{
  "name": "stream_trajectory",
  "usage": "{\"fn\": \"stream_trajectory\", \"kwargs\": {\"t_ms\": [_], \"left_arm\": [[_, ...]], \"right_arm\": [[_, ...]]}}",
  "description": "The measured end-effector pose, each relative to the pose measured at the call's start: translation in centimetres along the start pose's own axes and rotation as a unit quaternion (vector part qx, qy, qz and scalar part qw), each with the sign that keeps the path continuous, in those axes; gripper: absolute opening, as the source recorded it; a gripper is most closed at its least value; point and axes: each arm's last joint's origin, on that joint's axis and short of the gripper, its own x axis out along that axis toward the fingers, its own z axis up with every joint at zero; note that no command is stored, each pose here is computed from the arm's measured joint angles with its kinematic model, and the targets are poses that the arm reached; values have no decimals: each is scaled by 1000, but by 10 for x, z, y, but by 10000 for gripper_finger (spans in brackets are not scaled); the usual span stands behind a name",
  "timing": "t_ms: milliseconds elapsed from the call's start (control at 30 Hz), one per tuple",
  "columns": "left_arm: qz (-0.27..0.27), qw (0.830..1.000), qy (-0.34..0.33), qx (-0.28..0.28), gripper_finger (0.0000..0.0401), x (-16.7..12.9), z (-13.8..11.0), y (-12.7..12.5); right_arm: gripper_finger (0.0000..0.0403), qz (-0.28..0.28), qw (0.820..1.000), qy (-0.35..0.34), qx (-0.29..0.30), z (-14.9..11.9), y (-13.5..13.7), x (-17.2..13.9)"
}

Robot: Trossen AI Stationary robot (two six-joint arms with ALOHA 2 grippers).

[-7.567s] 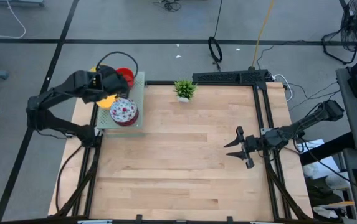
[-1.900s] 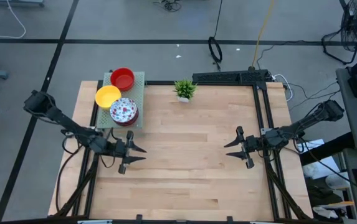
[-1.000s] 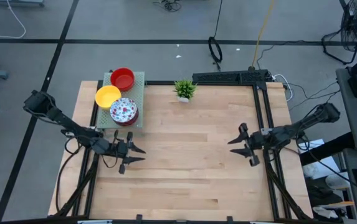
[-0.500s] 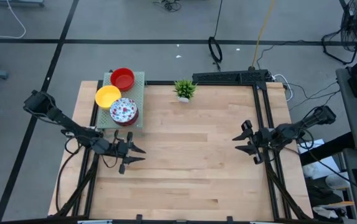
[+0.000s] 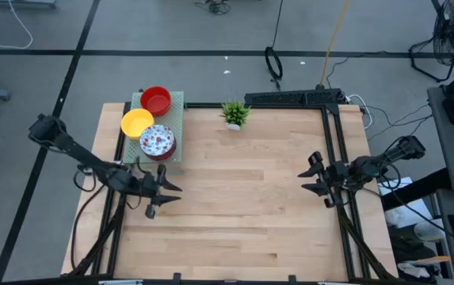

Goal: Pick & Place Mini bowls
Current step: Return to Home Position

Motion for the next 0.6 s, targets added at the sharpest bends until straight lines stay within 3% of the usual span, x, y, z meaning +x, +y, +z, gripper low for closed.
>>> {"fn": "stream_trajectory", "kwargs": {"t_ms": [600], "left_arm": [[31,987,-147,-53,129,-24,40,19]], "right_arm": [[144,2,1000,-30,7,6,-1,-4]]}}
